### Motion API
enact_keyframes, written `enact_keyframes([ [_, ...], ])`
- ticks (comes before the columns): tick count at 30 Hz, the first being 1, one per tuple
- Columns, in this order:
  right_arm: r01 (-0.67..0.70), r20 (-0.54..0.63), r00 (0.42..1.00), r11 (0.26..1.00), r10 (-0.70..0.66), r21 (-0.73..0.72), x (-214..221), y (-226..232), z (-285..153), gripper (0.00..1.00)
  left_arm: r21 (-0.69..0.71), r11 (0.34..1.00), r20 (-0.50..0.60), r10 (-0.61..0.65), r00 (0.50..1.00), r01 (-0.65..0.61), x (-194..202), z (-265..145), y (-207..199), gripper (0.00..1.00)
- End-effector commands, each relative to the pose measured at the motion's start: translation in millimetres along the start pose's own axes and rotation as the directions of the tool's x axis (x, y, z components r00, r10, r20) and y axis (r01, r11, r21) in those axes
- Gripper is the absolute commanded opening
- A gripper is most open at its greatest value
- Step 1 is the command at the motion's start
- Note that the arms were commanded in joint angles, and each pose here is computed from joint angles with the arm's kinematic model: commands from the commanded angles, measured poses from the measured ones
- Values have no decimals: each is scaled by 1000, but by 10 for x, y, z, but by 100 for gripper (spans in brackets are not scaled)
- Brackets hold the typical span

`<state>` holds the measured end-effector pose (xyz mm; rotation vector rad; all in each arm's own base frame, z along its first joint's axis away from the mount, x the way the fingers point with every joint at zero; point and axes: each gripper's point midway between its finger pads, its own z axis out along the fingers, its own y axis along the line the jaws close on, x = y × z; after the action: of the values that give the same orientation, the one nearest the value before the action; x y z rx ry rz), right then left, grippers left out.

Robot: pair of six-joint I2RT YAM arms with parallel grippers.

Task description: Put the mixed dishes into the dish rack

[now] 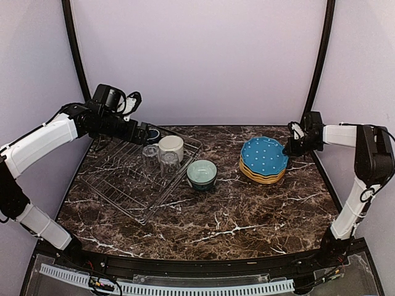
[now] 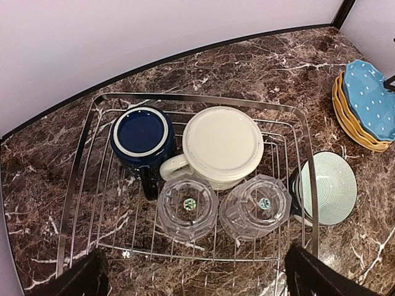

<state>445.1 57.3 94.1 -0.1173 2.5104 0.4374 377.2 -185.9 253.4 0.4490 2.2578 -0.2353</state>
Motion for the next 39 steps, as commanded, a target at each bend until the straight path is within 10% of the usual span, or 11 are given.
enact_keyframes([
  [1,-4,-2,1000,998,4,-60,84,185,-137,0,12,1000,-23,-1,1000,2,80,43,-4,99],
  [39,-158,-122,982,983,145,-99,563,196,71,12,93,995,-51,-18,999,23,134,89,-148,99],
])
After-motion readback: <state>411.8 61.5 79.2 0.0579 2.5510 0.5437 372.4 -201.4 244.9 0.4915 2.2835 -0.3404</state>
